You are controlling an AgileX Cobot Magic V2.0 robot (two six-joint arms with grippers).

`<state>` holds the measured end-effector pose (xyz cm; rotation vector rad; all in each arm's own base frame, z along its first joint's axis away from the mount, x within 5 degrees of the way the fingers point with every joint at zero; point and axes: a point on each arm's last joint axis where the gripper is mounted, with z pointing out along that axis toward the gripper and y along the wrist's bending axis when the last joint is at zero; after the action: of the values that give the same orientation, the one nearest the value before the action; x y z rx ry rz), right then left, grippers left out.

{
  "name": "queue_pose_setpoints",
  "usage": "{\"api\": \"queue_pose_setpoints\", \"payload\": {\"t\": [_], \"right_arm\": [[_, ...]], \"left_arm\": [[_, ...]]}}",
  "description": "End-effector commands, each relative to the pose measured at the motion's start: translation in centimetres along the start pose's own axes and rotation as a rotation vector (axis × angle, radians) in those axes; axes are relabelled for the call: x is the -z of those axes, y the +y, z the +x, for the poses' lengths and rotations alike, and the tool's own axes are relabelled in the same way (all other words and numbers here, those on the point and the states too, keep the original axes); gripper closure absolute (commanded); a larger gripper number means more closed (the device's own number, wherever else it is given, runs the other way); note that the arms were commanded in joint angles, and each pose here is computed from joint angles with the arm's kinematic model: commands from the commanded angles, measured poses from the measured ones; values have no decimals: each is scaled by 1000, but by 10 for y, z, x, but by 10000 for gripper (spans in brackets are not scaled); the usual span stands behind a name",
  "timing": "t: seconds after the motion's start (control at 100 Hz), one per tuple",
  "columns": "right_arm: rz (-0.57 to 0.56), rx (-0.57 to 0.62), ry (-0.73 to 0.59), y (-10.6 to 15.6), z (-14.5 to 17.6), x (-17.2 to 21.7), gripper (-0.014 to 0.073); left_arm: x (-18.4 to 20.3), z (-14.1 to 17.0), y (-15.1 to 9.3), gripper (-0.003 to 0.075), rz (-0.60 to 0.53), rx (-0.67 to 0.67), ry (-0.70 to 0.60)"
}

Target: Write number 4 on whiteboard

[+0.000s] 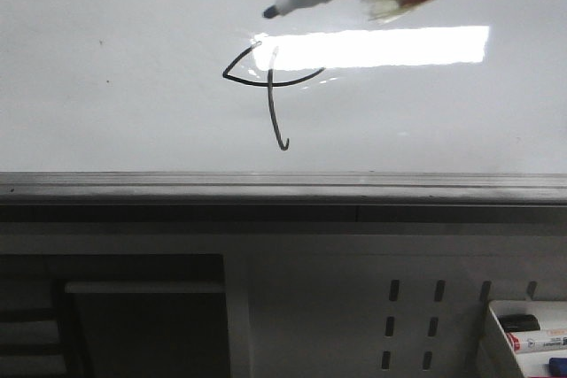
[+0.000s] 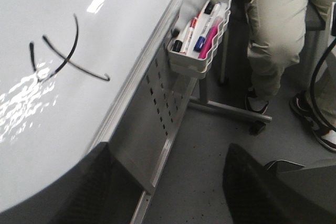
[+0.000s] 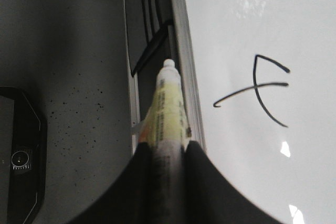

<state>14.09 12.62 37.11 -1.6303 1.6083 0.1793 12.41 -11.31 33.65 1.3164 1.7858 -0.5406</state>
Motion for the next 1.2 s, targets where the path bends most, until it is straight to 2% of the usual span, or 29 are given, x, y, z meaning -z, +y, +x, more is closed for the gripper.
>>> {"api": "queue_pose_setpoints", "payload": {"t": [0.0,0.1,0.31,0.71,0.79,0.85,0.98,1.19], "right_arm": [[48,43,-80,-6,-14,0,641],[25,105,-86,-4,-18,-9,641],[74,107,-113,-10,-22,-15,641],[78,107,-115,-10,-23,-15,641],[78,107,-115,-10,-23,-15,641],[77,103,-118,-10,-23,-15,641],[85,96,-129,-11,-24,-15,641],[72,91,-126,-10,-24,-17,641]], "left_arm": [[-3,-27,4,303,16,-34,-83],[-18,-40,6,303,65,-86,-61],[-48,-61,8,303,140,-159,-20],[-75,-77,21,310,157,-167,-1],[-75,-77,21,374,156,-172,4],[-75,-77,21,461,154,-177,8],[-75,-76,21,582,152,-181,11],[-75,-76,21,667,152,-181,11]]}}
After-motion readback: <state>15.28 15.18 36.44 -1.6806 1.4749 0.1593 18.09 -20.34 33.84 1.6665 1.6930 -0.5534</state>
